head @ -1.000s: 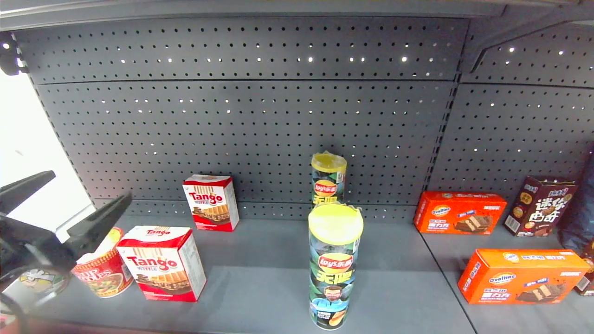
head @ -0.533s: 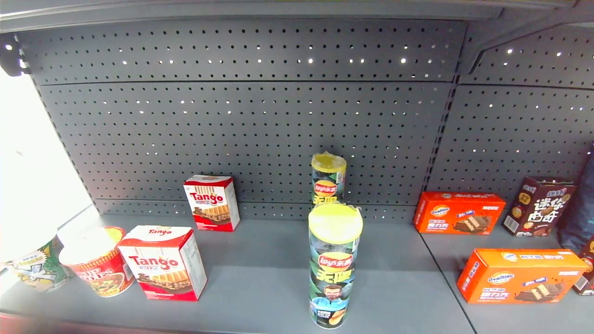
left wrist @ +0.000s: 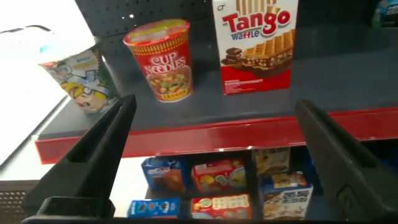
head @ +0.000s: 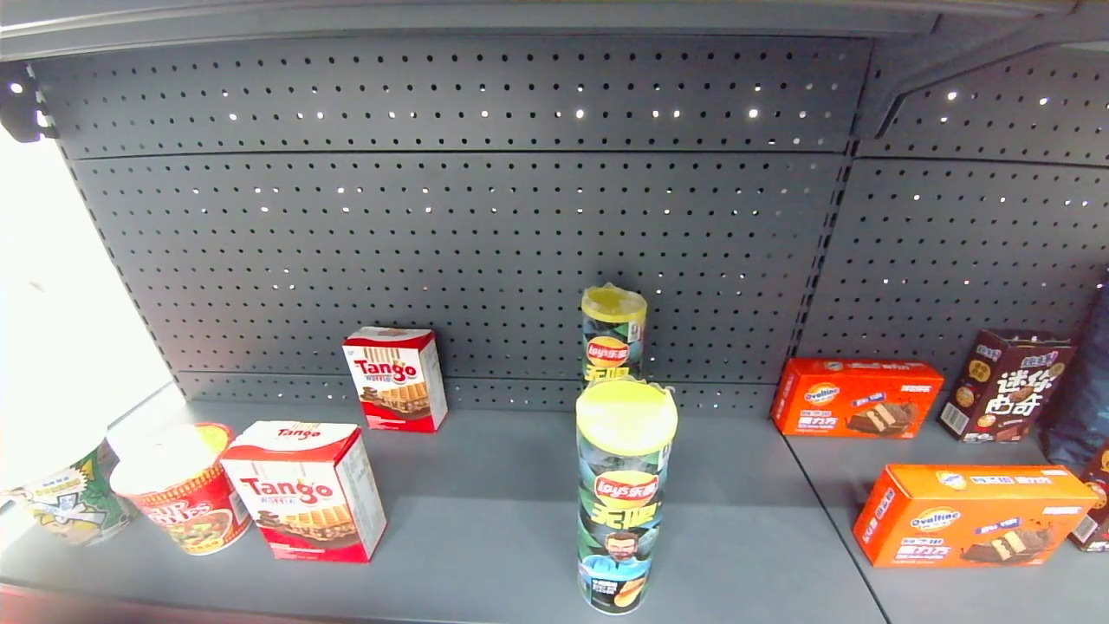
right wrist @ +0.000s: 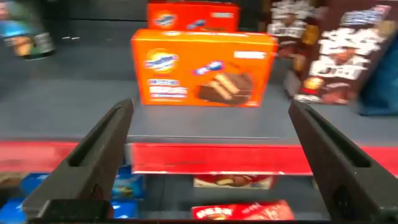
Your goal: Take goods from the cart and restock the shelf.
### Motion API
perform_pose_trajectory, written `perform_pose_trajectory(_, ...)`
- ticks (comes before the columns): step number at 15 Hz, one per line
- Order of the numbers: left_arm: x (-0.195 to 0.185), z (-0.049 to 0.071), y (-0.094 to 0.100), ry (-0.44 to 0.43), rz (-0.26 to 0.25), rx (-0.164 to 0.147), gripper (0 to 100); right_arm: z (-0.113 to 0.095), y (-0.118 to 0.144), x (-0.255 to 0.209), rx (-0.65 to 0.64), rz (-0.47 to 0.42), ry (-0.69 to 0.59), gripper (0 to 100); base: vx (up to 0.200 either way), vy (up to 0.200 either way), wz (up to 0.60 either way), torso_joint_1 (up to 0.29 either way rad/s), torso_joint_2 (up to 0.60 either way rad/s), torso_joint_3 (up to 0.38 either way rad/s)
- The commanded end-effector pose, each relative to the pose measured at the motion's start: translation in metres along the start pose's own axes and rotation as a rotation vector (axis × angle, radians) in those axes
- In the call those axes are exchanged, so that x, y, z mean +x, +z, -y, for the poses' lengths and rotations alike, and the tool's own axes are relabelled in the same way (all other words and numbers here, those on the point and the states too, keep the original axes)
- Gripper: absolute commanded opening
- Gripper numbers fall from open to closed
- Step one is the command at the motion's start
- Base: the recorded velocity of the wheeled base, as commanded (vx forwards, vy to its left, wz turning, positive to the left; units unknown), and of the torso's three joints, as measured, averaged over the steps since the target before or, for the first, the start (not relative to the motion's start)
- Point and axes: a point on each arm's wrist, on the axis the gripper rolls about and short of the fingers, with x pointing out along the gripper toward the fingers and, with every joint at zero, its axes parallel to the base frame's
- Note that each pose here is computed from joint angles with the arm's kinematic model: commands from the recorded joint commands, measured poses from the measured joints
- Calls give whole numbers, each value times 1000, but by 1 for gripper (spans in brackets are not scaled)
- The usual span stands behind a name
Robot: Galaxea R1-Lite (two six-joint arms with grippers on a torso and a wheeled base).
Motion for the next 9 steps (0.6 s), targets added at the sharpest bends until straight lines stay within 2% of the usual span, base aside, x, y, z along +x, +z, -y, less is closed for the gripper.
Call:
perform_pose_trajectory(1, 0, 1, -1, -20, 2, -37, 100, 1, -6, 0, 11, -64, -61, 100, 0, 0, 0, 0, 0, 0)
perform_pose_trajectory(2, 0, 1, -2, -24, -1, -53, 100, 2, -7, 0, 19, -75, -82, 100, 0, 0, 0, 0, 0, 0)
perform_pose_trajectory(3, 0, 1, -2, -27, -4, -102, 100, 2, -6, 0, 24, -65, -86, 100, 0, 0, 0, 0, 0, 0)
perform_pose_trajectory(4, 0, 2, -2, -66, -6, -116, 100, 2, -6, 0, 26, -65, -88, 100, 0, 0, 0, 0, 0, 0)
perform_pose_trajectory(5, 0, 4, -3, -140, -10, -131, 100, 2, -7, 0, 29, -66, -86, 100, 0, 0, 0, 0, 0, 0)
perform_pose_trajectory(6, -1, 4, -3, -177, -6, -115, 100, 2, -7, 0, 30, -66, -86, 100, 0, 0, 0, 0, 0, 0)
perform_pose_trajectory(7, 0, 3, -4, -232, -5, -114, 100, 2, -7, 0, 30, -66, -86, 100, 0, 0, 0, 0, 0, 0)
perform_pose_trajectory(9, 0, 1, -7, -134, -47, -113, 100, 2, -7, 0, 30, -66, -86, 100, 0, 0, 0, 0, 0, 0)
